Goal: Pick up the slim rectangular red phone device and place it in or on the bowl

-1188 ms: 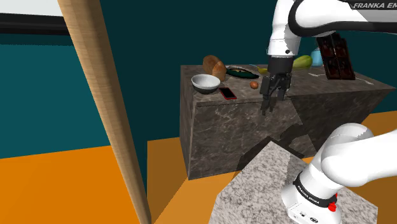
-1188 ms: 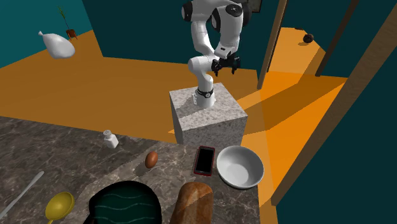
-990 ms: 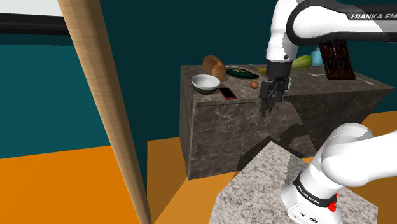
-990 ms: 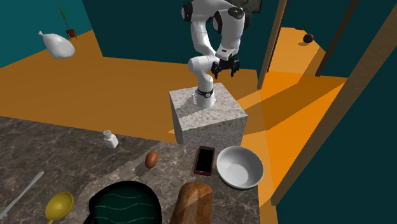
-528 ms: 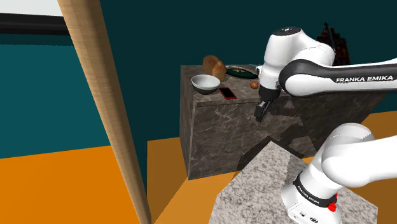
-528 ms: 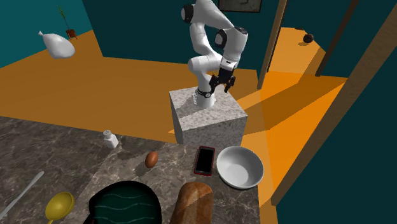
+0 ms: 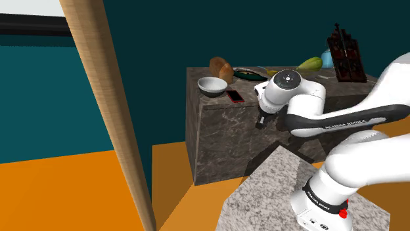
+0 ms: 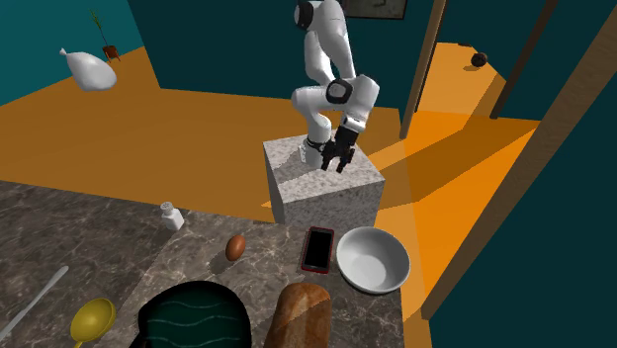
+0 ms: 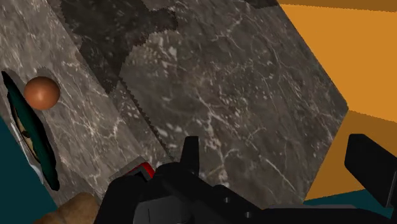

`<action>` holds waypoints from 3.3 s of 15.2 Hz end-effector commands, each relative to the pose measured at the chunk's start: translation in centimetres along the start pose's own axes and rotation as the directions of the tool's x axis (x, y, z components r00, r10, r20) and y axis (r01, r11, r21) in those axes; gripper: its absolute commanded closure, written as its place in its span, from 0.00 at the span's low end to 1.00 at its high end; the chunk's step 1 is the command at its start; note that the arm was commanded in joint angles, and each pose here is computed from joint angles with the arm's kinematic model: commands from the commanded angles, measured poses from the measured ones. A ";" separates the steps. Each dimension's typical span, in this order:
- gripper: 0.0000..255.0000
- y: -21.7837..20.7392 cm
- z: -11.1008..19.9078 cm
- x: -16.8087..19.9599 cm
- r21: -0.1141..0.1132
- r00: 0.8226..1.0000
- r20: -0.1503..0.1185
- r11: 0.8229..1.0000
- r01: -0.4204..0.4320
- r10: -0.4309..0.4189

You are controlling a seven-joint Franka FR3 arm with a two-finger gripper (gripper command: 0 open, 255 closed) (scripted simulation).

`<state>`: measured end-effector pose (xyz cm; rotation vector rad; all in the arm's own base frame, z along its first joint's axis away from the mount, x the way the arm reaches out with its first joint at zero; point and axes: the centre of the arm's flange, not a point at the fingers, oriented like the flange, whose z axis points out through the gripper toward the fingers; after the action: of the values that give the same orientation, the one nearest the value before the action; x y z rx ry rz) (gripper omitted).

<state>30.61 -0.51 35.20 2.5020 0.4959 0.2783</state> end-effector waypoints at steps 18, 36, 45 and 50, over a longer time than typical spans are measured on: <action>0.00 0.8 16.8 6.1 -0.637 0.814 -0.272 0.730 0.247 -0.513; 1.00 1.6 18.3 7.1 -0.637 0.814 -0.272 0.730 0.247 -0.513; 1.00 3.5 15.6 7.4 -0.637 0.814 -0.272 0.730 0.247 -0.513; 1.00 5.0 13.4 7.6 -0.637 0.814 -0.272 0.730 0.247 -0.513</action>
<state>43.05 -7.95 27.29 1.6719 0.9482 0.7107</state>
